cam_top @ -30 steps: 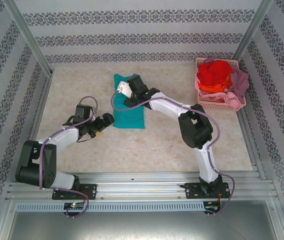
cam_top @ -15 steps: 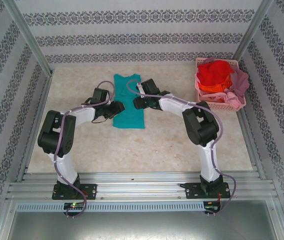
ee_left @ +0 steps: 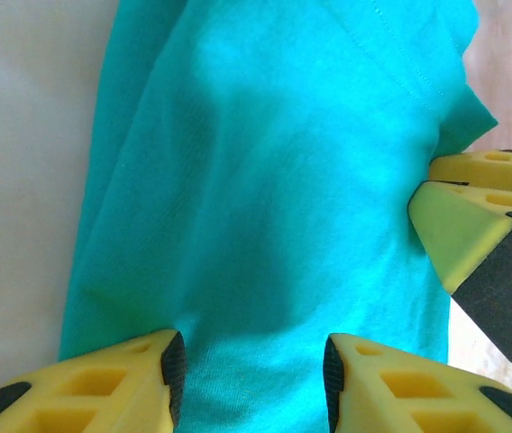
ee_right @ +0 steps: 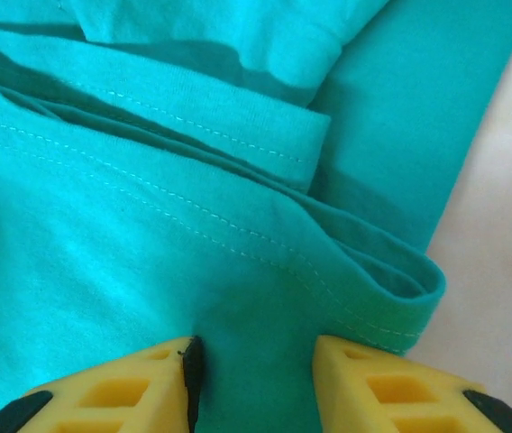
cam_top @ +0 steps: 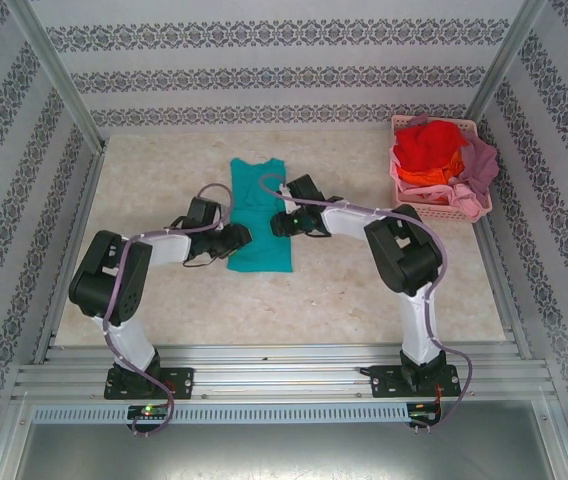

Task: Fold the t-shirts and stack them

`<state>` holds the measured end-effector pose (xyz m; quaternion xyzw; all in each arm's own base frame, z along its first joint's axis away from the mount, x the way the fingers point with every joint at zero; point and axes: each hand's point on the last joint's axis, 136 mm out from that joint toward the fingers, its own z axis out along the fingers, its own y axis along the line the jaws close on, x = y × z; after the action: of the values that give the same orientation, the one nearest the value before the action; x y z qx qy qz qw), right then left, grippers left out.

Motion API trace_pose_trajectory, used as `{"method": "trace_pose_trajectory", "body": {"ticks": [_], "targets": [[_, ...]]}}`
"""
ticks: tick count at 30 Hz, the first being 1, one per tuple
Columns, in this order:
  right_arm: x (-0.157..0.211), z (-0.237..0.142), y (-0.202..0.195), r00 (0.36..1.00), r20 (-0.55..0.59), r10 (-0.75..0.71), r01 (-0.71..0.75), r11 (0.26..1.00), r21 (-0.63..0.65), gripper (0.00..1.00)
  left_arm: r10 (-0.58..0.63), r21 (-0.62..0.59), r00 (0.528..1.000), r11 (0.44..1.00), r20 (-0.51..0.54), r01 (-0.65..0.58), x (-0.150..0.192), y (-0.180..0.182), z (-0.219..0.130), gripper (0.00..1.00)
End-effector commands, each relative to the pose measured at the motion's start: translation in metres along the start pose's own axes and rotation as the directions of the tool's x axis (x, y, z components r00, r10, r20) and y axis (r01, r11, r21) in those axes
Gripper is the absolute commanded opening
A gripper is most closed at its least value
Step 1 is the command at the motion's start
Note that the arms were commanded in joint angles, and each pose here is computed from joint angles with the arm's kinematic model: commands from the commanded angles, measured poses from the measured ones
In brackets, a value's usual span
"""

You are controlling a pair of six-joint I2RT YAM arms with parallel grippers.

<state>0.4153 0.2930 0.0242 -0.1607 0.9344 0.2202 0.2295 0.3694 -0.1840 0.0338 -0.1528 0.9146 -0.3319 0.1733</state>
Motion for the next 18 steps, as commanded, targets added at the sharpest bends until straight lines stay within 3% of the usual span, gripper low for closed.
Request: {"method": "trace_pose_trajectory", "body": {"ticks": [1, 6, 9, 14, 18], "targets": [[0.054, -0.006, -0.013, 0.993, -0.105, 0.055, -0.049, 0.997, 0.056, 0.38, -0.077, -0.090, 0.992, 0.994, -0.100, 0.068, 0.052, 0.027, 0.002, 0.46], [0.083, -0.022, -0.013, 0.992, -0.110, 0.068, -0.060, 0.995, 0.076, 0.37, -0.067, -0.105, 0.992, 0.993, -0.104, 0.056, 0.083, 0.022, -0.011, 0.46], [0.079, -0.035, -0.009, 0.995, -0.082, 0.051, -0.045, 0.996, 0.074, 0.38, -0.062, -0.095, 0.995, 0.994, -0.081, 0.054, 0.086, 0.016, -0.018, 0.47], [0.053, -0.062, 0.000, 0.999, 0.012, -0.031, 0.030, 0.998, 0.063, 0.54, -0.001, -0.104, 1.000, 0.995, -0.009, 0.000, 0.063, 0.000, -0.034, 0.47], [0.037, -0.089, 0.010, 0.972, 0.092, -0.216, 0.209, 0.975, 0.073, 0.68, 0.021, -0.108, 0.995, 0.994, 0.096, -0.010, 0.032, -0.008, -0.060, 0.50]]}}
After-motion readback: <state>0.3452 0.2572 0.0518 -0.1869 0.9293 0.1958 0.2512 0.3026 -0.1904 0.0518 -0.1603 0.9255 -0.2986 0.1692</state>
